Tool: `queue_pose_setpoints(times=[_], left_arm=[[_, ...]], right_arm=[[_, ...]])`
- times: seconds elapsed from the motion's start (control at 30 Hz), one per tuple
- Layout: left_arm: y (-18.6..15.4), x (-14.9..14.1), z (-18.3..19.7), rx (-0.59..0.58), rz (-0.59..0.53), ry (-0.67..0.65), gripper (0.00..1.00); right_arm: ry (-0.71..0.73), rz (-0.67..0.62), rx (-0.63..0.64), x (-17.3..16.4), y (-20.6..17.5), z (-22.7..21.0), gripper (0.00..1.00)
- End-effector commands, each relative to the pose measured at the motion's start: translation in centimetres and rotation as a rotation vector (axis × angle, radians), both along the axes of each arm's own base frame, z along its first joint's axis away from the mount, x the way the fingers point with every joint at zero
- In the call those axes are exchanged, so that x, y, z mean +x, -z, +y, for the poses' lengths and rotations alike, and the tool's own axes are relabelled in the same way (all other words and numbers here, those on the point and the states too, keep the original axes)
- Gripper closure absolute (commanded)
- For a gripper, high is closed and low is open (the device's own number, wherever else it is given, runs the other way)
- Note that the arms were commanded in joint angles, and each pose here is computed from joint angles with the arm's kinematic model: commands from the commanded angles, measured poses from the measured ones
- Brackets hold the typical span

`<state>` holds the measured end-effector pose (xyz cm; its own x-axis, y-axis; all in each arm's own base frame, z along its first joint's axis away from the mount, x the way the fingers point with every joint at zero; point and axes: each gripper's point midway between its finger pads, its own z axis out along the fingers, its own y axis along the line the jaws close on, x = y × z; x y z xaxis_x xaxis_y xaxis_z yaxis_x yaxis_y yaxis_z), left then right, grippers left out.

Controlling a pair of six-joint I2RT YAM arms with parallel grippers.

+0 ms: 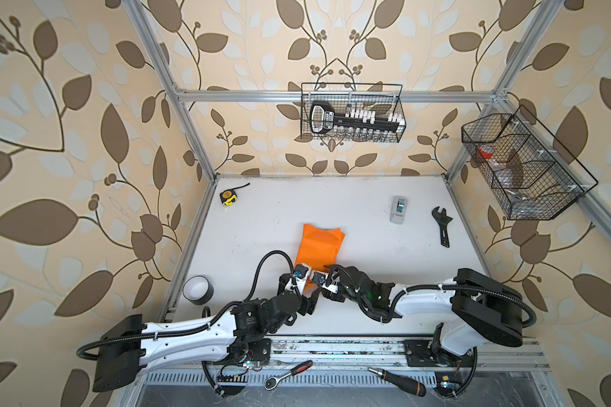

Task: Wrap a gift box in wrapping paper
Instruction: Fifth fold the wrapping paper around the gift box.

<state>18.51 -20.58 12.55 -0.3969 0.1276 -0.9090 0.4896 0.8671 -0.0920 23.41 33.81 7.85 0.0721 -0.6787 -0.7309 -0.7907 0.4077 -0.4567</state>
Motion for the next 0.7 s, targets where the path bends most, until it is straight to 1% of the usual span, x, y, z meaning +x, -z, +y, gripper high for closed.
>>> queue_pose_setpoints(times=[0.0, 0.07, 0.1, 0.17, 0.27, 0.37, 0.53, 0.57, 0.67], left_arm=[[-1.4, 0.4, 2.1, -0.03, -0.006, -0.106, 0.11], [-1.6, 0.4, 3.2, -0.052, 0.007, -0.156, 0.12], [-1.6, 0.5, 3.8, -0.056, 0.019, -0.186, 0.14], [-1.0, 0.3, 4.6, -0.03, 0.048, -0.215, 0.17], [-0.2, -0.3, 4.6, 0.004, 0.135, -0.219, 0.14], [0.6, -1.3, 4.6, 0.069, 0.246, -0.217, 0.11], [1.7, -3.8, 3.2, 0.157, 0.457, -0.146, 0.06], [2.2, -4.1, 3.2, 0.174, 0.486, -0.146, 0.02], [4.2, -4.6, 2.6, 0.199, 0.548, -0.151, 0.01]], right_arm=[[0.019, 0.021, -0.017, 0.4, 0.7, -0.2, 0.39], [0.024, 0.021, -0.015, 0.4, 0.7, -0.3, 0.4], [0.027, 0.021, -0.013, 0.5, 0.6, -0.3, 0.4], [0.029, 0.021, -0.01, 0.6, 0.6, -0.3, 0.41], [0.026, 0.021, -0.012, 0.5, 0.6, -0.4, 0.41], [0.031, 0.019, -0.012, 0.6, 0.6, -0.6, 0.41], [0.03, 0.019, -0.005, 0.6, 0.5, -0.9, 0.41], [0.029, 0.019, -0.005, 0.6, 0.5, -0.9, 0.41], [0.026, 0.024, 0.005, 0.5, 0.5, -0.9, 0.41]])
